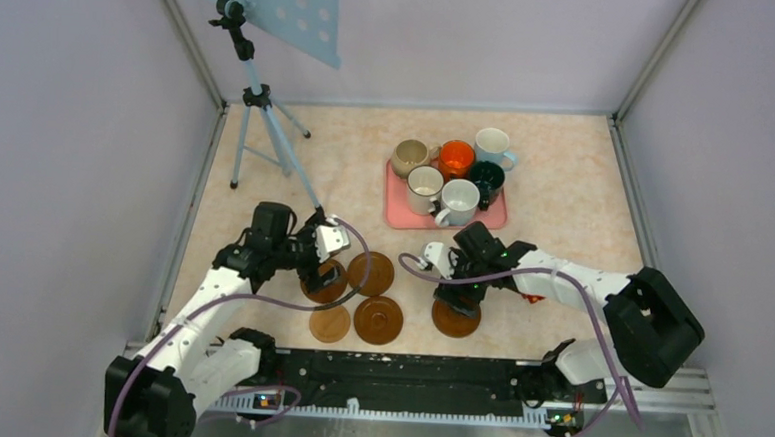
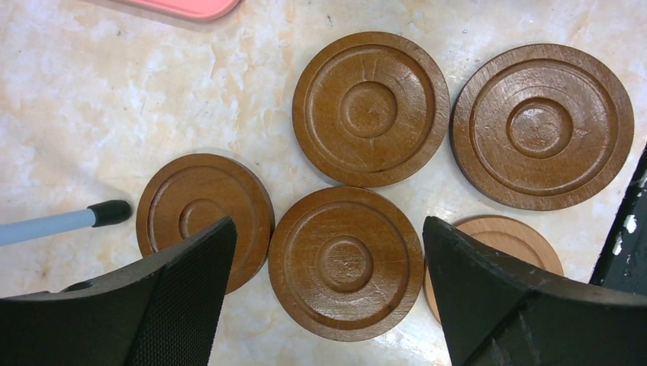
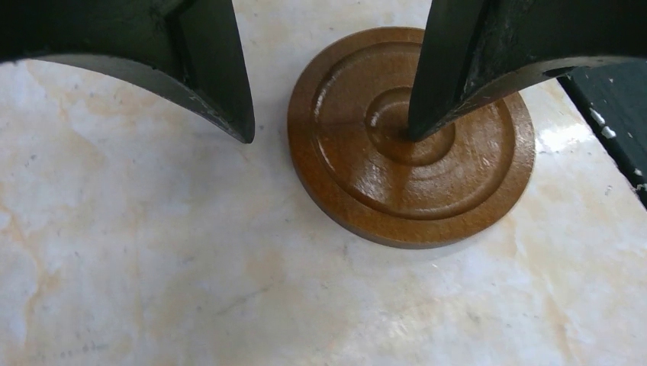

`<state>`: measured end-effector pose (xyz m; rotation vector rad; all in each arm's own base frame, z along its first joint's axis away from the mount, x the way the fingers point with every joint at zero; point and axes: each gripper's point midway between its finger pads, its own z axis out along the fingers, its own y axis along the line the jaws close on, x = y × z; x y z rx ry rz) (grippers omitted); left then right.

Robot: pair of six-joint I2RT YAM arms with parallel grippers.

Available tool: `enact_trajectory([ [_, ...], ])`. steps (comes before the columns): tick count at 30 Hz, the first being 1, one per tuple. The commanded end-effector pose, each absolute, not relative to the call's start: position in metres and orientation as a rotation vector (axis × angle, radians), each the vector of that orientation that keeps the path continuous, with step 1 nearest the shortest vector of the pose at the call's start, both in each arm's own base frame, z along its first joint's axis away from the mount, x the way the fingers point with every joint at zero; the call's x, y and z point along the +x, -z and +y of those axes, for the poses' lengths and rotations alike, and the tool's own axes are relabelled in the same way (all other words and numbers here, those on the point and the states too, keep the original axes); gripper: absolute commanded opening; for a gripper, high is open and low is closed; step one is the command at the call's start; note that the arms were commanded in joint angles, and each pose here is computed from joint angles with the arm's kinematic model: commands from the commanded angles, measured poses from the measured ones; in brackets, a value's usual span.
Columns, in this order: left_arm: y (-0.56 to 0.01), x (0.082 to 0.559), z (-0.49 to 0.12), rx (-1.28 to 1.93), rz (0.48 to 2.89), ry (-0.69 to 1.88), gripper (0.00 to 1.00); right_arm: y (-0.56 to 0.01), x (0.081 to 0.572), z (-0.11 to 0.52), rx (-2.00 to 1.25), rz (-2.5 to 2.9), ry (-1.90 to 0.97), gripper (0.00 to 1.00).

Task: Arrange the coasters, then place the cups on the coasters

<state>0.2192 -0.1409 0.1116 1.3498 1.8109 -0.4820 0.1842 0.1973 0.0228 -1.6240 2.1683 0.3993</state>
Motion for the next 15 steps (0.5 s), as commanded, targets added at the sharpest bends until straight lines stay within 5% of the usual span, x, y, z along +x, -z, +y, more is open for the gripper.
enact_trajectory([
  [1, -0.109, 0.214, -0.137, 1.362, 1.805, 0.45, 0.97, -0.028, 0.187, 0.211, -1.661, 2.11, -0.396, 0.73],
  [6, -0.106, 0.214, -0.135, 1.367, 1.807, 0.439, 0.97, -0.016, 0.196, 0.197, -1.693, 2.111, -0.233, 0.73],
  [15, -0.103, 0.216, -0.139, 1.399, 1.791, 0.461, 0.95, -0.014, 0.211, 0.158, -1.654, 2.332, -0.254, 0.51],
])
